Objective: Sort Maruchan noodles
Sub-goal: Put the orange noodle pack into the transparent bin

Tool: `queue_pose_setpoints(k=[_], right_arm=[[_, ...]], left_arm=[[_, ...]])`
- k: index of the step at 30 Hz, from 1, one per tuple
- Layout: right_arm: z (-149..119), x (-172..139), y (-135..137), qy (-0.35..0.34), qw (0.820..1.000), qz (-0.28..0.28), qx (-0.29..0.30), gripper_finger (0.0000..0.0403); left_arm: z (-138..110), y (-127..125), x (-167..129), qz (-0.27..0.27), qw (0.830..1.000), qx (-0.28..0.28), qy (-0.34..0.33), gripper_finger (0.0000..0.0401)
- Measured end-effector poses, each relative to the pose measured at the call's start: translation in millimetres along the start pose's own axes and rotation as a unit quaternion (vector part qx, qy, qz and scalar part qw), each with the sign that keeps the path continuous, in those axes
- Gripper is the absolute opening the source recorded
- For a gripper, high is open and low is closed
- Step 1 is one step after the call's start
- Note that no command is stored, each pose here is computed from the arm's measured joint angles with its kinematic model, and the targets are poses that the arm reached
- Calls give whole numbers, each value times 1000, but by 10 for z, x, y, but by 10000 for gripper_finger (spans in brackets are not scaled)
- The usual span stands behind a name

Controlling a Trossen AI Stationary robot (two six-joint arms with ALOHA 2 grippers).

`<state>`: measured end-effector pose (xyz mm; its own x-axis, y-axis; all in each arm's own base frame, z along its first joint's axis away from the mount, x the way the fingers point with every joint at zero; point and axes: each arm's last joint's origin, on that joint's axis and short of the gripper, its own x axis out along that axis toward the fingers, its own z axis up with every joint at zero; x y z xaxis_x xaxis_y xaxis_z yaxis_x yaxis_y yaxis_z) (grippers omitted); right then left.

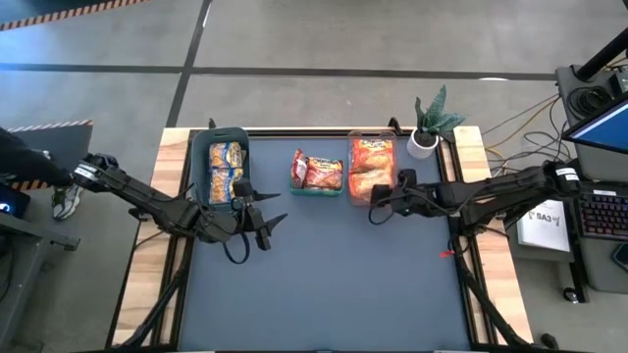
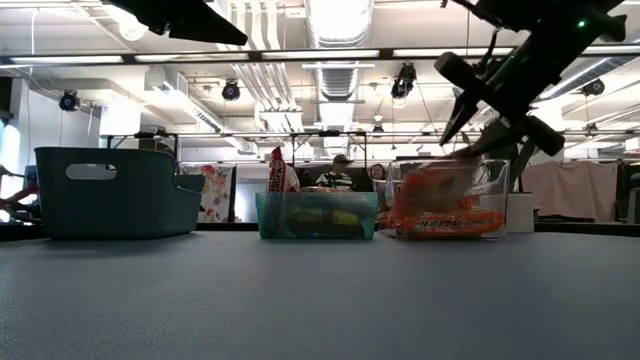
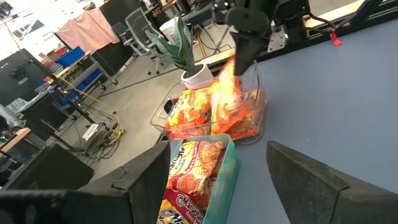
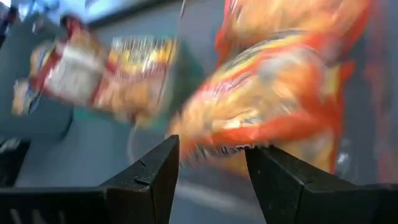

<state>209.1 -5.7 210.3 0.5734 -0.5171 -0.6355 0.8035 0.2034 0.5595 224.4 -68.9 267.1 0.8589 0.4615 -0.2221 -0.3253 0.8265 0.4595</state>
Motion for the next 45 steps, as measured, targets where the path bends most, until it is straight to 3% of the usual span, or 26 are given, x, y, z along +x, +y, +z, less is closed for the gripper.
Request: queue_pose_setpoints(k=[4, 11, 25, 28, 31, 34, 38, 45], right_arm=[[-32, -10, -14, 60, 998, 1, 5, 171], [-16, -64, -42, 90, 996, 0, 3, 171], [395, -566, 221, 108, 990, -79, -47, 171], [442, -656, 301, 113, 988, -75, -77, 171], [398, -691, 425, 101, 985, -24, -140, 171], [341, -646, 484, 80, 979, 7, -185, 170], [344, -485, 430, 74, 977, -28, -198, 150], [471, -96, 410, 163, 952, -55, -255, 64]], left_arm=[[0, 1, 1, 0, 1000, -2, 0, 246], [0, -2, 2, 0, 1000, -3, 0, 246], [-10, -26, 20, -1, 1000, 3, 3, 246], [-10, -26, 20, -1, 1000, 3, 3, 246], [-12, -27, 20, -2, 1000, 1, 3, 246], [-12, -38, 20, -21, 1000, -10, 0, 246], [-10, -51, 18, -41, 999, -20, -4, 246], [62, -24, 22, -33, 999, -29, -28, 246]])
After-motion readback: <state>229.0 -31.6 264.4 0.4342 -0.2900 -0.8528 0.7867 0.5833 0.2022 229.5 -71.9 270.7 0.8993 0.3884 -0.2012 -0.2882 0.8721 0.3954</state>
